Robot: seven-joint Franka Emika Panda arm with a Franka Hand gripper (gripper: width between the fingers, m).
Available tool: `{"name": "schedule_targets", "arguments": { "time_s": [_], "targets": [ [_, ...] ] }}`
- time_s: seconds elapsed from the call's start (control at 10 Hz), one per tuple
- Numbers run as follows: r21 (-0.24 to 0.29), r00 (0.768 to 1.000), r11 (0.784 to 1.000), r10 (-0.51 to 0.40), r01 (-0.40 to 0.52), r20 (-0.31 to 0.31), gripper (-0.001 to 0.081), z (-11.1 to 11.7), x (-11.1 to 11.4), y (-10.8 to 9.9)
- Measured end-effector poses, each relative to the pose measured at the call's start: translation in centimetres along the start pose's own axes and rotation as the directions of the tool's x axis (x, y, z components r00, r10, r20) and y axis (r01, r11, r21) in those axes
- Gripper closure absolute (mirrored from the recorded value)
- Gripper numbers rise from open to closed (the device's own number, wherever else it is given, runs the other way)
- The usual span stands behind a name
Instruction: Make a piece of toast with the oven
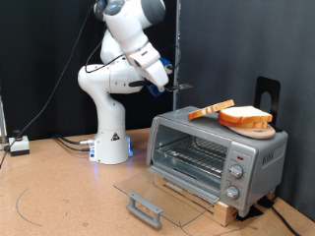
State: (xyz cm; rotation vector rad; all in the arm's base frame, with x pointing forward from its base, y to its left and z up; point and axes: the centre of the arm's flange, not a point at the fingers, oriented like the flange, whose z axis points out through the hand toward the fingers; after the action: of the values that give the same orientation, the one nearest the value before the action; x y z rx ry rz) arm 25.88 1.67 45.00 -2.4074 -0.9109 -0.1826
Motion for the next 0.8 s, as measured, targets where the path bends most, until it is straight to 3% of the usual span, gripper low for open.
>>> {"name": "schedule_targets", "arguments": {
  "time_s": [0.2, 0.5, 0.6, 0.8],
  "targets": [
    [-0.016, 1.0, 1.0, -0.003, 0.003, -0.005, 0.0339, 0.0, 0.0, 0.3],
    [-0.134, 0.983, 0.98, 0.128, -0.145, -0.128, 0.0339, -2.3, -1.6, 3.3],
    [-0.156, 0.979, 0.971, 0.166, -0.184, -0.119, 0.0339, -3.0, -2.7, 4.1],
    [-0.173, 0.972, 0.956, 0.235, -0.236, -0.026, 0.0339, -3.8, -5.3, 5.7]
  ]
}}
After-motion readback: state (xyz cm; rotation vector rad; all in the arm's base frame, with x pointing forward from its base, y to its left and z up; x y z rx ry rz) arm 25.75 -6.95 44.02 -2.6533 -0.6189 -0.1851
